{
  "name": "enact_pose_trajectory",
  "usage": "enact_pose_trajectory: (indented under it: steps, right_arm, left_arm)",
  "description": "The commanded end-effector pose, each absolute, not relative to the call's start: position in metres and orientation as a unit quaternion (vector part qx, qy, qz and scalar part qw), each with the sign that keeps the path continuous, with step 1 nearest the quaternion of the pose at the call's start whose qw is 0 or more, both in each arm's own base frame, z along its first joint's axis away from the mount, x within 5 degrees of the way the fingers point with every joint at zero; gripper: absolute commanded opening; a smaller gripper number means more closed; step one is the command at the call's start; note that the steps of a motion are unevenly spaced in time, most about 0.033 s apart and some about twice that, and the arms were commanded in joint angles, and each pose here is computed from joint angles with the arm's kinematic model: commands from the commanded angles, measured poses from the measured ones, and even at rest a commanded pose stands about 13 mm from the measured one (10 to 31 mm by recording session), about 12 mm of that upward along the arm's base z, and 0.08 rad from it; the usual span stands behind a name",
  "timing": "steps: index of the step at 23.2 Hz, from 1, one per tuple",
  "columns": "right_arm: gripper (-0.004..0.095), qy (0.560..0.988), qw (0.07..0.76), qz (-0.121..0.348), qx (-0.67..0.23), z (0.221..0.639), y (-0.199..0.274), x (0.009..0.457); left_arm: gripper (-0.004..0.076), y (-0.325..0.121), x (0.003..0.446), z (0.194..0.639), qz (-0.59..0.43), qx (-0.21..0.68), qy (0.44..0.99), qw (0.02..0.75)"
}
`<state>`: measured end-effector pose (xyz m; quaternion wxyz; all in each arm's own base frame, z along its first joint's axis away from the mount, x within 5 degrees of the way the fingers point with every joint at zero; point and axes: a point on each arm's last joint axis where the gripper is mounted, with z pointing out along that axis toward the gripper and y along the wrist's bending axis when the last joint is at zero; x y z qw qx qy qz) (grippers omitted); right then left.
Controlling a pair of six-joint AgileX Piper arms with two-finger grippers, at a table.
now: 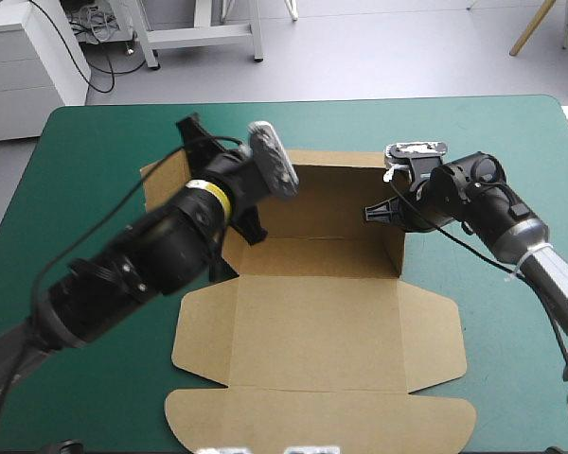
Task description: Fold the box
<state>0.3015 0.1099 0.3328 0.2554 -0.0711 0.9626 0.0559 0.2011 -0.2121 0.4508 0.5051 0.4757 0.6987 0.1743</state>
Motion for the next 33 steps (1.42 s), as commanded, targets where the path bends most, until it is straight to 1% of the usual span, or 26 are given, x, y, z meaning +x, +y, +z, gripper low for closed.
enact_pose_trajectory:
  steps: [1, 4, 5, 6, 7, 9, 11, 14, 16, 17, 20, 21, 22, 26, 30, 31, 33]
  right_arm:
    - [-0.0019, 0.951, 0.292, 0.063, -0.074, 0.351, 0.109, 0.306]
    - [-0.0019, 0.953, 0.288, 0.062, -0.073, 0.349, 0.108, 0.312]
    - [-0.0019, 0.957, 0.278, 0.059, -0.065, 0.348, 0.104, 0.315]
    - [-0.0019, 0.959, 0.272, 0.057, -0.062, 0.346, 0.103, 0.317]
    - [-0.0019, 0.964, 0.253, 0.052, -0.059, 0.344, 0.098, 0.321]
    - [-0.0019, 0.968, 0.237, 0.052, -0.063, 0.342, 0.093, 0.326]
    - [-0.0019, 0.970, 0.229, 0.050, -0.067, 0.342, 0.090, 0.330]
    - [-0.0019, 0.970, 0.227, 0.046, -0.068, 0.345, 0.087, 0.337]
    - [-0.0019, 0.973, 0.217, 0.042, -0.072, 0.344, 0.085, 0.343]
    - [-0.0019, 0.974, 0.210, 0.038, -0.073, 0.346, 0.084, 0.350]
    - [-0.0019, 0.974, 0.211, 0.037, -0.079, 0.348, 0.086, 0.359]
    - [-0.0019, 0.973, 0.212, 0.037, -0.080, 0.349, 0.087, 0.362]
    - [-0.0019, 0.972, 0.216, 0.036, -0.087, 0.350, 0.089, 0.370]
    - [-0.0019, 0.969, 0.226, 0.034, -0.095, 0.346, 0.095, 0.395]
    - [-0.0015, 0.970, 0.220, 0.032, -0.100, 0.330, 0.100, 0.417]
    - [-0.0002, 0.970, 0.219, 0.032, -0.100, 0.327, 0.101, 0.422]
    - [0.0064, 0.969, 0.222, 0.035, -0.100, 0.324, 0.103, 0.428]
  left_arm:
    - [0.0015, -0.169, 0.206, 0.496, 0.118, 0.409, 0.732, 0.531]
    - [0.0015, -0.134, 0.224, 0.506, 0.089, 0.339, 0.774, 0.527]
    - [0.0015, -0.112, 0.232, 0.507, 0.066, 0.292, 0.800, 0.520]
    - [0.0015, -0.099, 0.237, 0.507, 0.059, 0.267, 0.812, 0.516]
    - [0.0015, -0.075, 0.243, 0.507, 0.050, 0.224, 0.828, 0.512]
    - [0.0015, -0.051, 0.248, 0.507, 0.029, 0.175, 0.842, 0.509]
    - [0.0015, -0.026, 0.251, 0.507, 0.004, 0.121, 0.852, 0.509]
    - [0.0015, 0.005, 0.253, 0.502, -0.034, 0.074, 0.855, 0.512]
    - [0.0015, 0.029, 0.253, 0.496, -0.050, 0.023, 0.859, 0.509]
    - [0.0015, 0.057, 0.252, 0.483, -0.074, -0.042, 0.861, 0.502]
    - [0.0015, 0.092, 0.250, 0.457, -0.115, -0.135, 0.853, 0.491]
    - [0.0015, 0.099, 0.250, 0.450, -0.127, -0.157, 0.848, 0.491]
    - [0.0015, 0.109, 0.250, 0.433, -0.154, -0.199, 0.837, 0.486]
    - [0.0013, 0.117, 0.254, 0.398, -0.163, -0.248, 0.832, 0.469]
    - [0.0013, 0.121, 0.255, 0.394, -0.166, -0.284, 0.817, 0.473]
    - [0.0013, 0.121, 0.255, 0.394, -0.166, -0.285, 0.816, 0.474]
    - [0.0013, 0.121, 0.255, 0.394, -0.164, -0.285, 0.817, 0.475]
